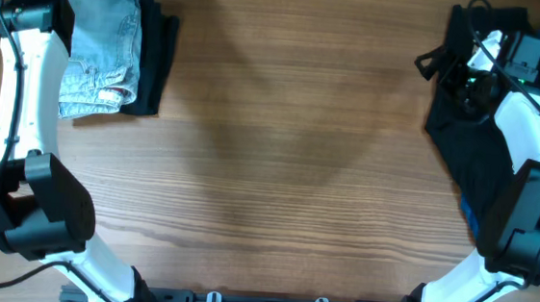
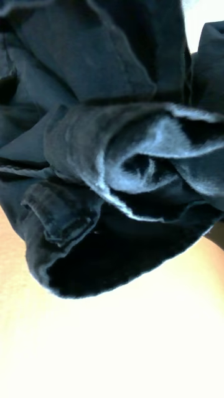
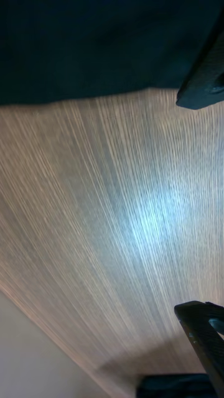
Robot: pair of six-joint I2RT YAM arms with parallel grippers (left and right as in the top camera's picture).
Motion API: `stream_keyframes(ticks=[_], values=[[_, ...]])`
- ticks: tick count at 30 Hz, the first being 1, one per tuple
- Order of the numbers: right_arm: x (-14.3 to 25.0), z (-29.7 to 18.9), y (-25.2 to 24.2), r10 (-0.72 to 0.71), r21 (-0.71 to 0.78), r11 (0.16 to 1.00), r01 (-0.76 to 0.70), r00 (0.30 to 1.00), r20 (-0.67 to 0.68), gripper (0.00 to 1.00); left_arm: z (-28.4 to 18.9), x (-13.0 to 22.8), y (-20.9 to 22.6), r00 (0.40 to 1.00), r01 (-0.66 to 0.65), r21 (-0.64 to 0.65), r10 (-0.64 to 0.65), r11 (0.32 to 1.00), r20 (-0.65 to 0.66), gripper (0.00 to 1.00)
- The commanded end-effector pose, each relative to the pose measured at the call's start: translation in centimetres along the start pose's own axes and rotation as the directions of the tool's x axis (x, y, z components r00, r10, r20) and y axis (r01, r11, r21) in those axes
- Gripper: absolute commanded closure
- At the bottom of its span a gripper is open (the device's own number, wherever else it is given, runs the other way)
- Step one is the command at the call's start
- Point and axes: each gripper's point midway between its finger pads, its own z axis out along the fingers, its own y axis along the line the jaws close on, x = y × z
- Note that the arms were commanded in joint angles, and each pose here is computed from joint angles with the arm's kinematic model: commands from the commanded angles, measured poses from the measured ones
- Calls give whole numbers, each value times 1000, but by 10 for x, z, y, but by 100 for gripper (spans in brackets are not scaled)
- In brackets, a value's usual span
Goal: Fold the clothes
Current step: 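Lower the shorts onto the jeans stack and open the left gripper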
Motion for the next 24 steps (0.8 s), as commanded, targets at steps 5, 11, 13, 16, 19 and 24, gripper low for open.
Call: stream_keyframes(ticks=[5,11,13,16,19,24], values=[[-13,-10,19,-34,-39,999,36,998,51,0,14,24,-44,1000,4,135,-4,991,2,96],[-17,-11,20,-47,-38,998,50,996,70,1,-7,34,-112,999,45,411,-34,911,-35,96],[-17,-11,19,-72,-31,997,75,995,72,0,-16,40,-128,998,60,477,-37,877,-58,96],[-17,-11,19,-95,-28,995,97,993,72,0,-36,54,-157,993,97,591,-43,801,-106,92],[-18,-11,19,-95,-29,995,97,993,75,1,-59,61,-182,989,135,688,-57,713,-136,1],[-19,-11,19,-75,-32,996,78,994,76,0,-99,36,-215,947,314,803,-231,507,-224,0]])
